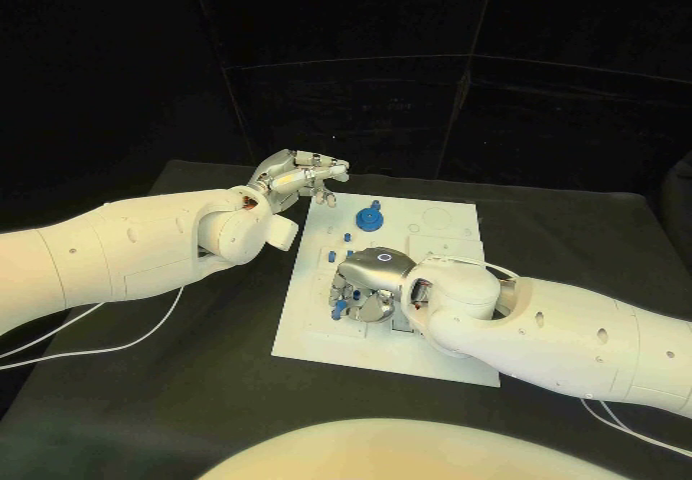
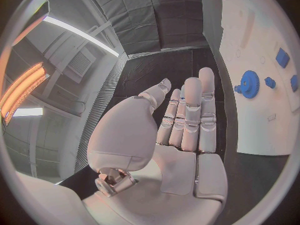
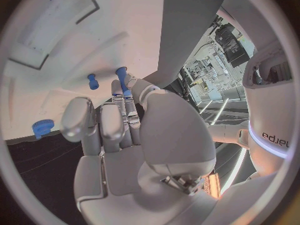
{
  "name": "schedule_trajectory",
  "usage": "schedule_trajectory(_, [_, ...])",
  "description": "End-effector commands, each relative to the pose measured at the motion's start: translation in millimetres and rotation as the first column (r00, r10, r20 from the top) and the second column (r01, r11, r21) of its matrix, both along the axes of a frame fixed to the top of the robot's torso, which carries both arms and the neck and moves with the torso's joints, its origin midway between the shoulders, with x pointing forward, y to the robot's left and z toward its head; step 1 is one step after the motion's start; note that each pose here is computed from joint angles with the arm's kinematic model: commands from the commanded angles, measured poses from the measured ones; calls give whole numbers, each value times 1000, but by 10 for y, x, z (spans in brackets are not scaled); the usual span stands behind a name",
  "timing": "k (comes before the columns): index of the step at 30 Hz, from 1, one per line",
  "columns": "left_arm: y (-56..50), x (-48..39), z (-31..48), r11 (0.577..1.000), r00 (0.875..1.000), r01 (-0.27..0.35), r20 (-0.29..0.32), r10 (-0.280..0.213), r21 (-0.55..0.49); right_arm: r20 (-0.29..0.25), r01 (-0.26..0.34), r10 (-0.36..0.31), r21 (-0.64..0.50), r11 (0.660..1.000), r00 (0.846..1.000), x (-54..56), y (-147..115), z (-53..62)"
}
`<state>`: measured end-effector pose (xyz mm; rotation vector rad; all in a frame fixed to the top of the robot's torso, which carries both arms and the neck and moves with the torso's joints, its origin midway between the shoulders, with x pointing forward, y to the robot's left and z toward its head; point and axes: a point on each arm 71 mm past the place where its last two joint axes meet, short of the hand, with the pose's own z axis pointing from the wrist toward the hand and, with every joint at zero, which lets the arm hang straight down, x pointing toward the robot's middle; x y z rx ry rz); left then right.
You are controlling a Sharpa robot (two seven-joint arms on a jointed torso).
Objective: Assemble the parts on the task board
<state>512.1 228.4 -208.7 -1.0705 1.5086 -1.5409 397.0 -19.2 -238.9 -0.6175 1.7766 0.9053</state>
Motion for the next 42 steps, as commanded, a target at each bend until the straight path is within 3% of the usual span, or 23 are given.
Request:
schedule_trajectory(1, [-7, 2, 19, 1000, 1000, 3, 12, -3, -10, 30, 11, -11, -10, 1000, 999, 7, 10, 0])
schedule_trajectory(21, [0, 0, 16, 1000, 1000, 5, 6, -5, -9, 33, -3, 4, -19, 1000, 999, -55, 74, -72])
schedule_trajectory(32, [9, 0, 14, 1000, 1000, 5, 3, -5, -8, 69, 48, -59, 149, 988, 996, -24, -29, 24])
schedule_trajectory(37, [17, 0, 12, 1000, 1000, 4, 2, -4, -7, 78, 81, -102, 237, 968, 992, -27, -199, 97])
schedule_trajectory(42, [24, -2, 11, 1000, 1000, 6, 1, -6, -8, 25, 166, -180, 277, 946, 983, 5, -513, 163])
